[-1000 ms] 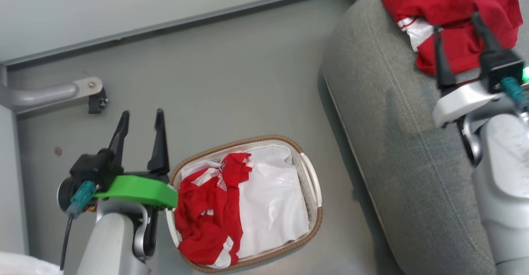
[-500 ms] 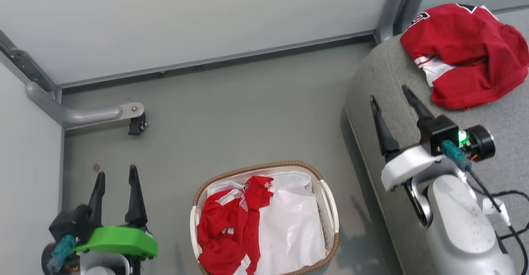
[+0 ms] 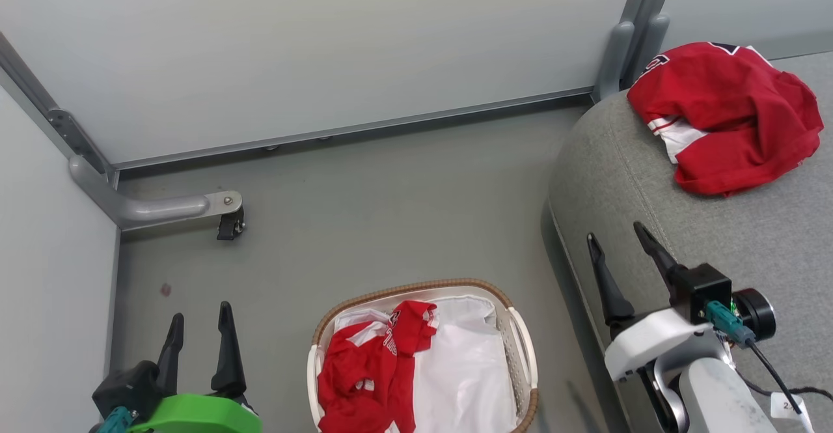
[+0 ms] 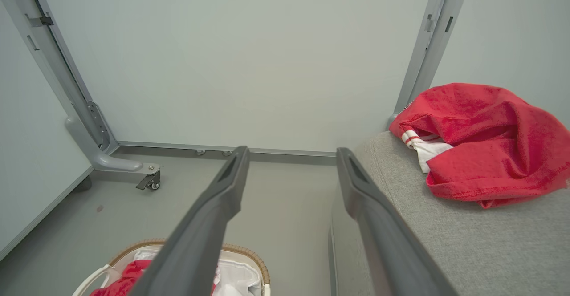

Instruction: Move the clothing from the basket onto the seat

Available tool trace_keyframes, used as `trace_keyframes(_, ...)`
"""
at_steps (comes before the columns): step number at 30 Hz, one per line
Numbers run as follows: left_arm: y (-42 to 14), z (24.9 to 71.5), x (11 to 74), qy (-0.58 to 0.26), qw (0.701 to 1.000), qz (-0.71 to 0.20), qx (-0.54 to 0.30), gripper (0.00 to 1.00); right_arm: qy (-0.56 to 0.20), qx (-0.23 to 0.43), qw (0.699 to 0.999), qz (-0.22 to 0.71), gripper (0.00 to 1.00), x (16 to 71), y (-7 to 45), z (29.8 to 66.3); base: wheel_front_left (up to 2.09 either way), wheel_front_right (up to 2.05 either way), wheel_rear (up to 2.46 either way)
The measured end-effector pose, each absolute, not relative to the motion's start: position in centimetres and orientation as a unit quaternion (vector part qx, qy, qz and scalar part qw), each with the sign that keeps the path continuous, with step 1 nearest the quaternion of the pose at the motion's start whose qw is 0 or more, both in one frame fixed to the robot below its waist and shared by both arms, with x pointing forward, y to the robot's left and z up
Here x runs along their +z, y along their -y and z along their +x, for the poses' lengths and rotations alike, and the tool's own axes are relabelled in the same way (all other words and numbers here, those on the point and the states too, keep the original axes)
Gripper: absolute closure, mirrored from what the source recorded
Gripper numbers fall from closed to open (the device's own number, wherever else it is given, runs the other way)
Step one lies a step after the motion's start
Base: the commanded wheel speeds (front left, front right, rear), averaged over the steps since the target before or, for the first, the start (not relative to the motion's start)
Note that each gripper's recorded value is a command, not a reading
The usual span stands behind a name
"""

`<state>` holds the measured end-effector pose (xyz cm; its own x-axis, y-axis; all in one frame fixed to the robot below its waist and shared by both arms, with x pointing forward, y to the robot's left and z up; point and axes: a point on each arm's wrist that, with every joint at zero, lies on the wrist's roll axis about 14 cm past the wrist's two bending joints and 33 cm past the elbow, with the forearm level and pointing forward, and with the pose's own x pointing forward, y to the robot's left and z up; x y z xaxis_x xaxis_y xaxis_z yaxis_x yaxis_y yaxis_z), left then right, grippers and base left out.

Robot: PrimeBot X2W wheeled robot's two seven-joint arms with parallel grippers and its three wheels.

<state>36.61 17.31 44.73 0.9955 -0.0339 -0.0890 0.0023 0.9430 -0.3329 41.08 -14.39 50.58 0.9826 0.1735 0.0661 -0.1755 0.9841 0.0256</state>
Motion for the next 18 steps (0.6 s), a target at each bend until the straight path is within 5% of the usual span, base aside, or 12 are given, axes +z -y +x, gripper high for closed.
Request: trace_keyframes(18, -16.52, 36.14, 44.62, -0.052, 0.984, -0.169, -0.019, 0.00, 0.024, 0.085, 0.995, 0.042, 0.00, 50.11, 14.32, 40.02, 0.00, 0.00, 0.00)
